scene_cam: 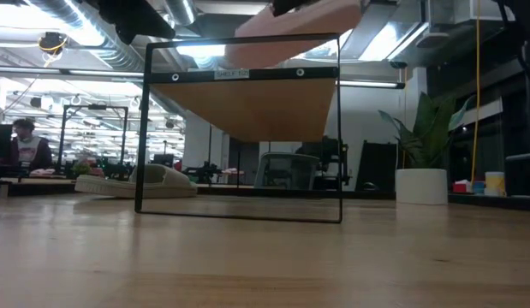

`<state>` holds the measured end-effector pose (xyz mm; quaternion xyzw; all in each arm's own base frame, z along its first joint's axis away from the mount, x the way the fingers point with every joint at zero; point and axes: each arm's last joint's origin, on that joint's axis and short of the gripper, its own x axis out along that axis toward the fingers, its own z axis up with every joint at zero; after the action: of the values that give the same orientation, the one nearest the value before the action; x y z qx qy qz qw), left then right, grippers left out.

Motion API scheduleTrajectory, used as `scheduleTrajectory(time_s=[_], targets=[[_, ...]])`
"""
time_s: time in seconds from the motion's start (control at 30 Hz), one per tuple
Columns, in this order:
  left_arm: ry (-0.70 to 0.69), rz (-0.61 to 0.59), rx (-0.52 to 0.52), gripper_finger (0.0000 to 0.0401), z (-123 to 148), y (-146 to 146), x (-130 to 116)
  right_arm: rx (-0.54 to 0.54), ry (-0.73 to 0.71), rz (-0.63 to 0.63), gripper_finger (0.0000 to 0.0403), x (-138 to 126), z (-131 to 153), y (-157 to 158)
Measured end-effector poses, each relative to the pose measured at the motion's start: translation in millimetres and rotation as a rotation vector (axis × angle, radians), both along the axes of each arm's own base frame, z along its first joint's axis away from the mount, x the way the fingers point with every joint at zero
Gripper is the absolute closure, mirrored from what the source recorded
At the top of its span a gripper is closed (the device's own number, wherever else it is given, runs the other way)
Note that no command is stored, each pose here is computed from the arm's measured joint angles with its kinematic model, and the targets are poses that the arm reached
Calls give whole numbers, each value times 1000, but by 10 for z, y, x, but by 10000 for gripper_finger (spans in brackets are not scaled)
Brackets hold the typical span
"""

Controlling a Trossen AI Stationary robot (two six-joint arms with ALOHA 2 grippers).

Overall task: Pick and place slides into the shelf
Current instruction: Put the pink slipper on the shelf

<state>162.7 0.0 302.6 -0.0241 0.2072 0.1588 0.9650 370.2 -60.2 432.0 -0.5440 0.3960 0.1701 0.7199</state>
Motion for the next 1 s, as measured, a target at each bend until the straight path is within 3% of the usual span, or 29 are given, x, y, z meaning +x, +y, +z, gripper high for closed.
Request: scheduleTrajectory(time_s=[0.2, 0.43, 0.57, 1.0], targets=[[0, 0, 0, 401, 0, 0, 0, 37, -73, 59, 397, 2, 55, -164], [0, 1, 0, 401, 0, 0, 0, -9, -80, 134, 397, 8, 66, -192], [0, 1, 0, 401, 0, 0, 0, 40, -92, 185, 397, 10, 57, -215], [-4, 73, 33, 401, 5, 23, -6, 96, -69, 195, 399, -10, -68, -463]])
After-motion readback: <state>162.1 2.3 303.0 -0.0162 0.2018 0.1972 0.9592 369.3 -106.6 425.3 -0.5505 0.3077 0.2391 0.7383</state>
